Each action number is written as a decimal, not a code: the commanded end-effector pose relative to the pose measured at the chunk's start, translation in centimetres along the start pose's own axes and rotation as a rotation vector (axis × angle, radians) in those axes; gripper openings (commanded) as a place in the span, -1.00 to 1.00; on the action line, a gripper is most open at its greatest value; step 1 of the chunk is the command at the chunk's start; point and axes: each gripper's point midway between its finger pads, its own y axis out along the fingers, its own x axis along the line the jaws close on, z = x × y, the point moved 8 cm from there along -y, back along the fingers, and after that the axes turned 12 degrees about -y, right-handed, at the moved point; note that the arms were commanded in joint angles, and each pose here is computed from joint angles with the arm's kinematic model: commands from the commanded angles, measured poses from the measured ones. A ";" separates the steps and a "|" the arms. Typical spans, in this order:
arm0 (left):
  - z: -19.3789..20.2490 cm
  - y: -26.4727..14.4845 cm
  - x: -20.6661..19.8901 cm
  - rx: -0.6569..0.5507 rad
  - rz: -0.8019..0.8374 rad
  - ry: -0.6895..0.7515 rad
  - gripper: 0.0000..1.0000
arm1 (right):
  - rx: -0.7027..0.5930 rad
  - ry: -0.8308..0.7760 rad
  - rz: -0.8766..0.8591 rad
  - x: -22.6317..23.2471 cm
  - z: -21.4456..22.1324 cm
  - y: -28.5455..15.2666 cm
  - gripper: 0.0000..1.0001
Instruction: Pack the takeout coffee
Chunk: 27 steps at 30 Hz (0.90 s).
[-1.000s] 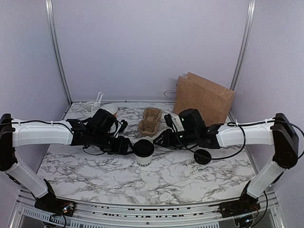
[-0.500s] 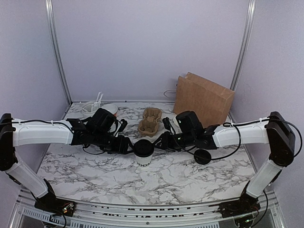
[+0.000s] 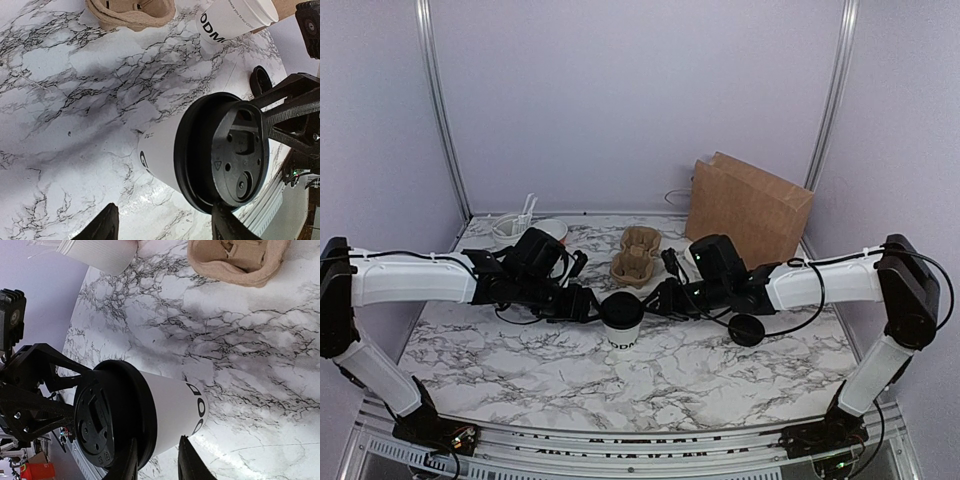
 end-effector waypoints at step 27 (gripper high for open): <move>1.9 1.6 3.5 0.033 -0.136 -0.055 0.27 | 0.032 0.005 0.092 -1.2 1.5 0.5 -0.48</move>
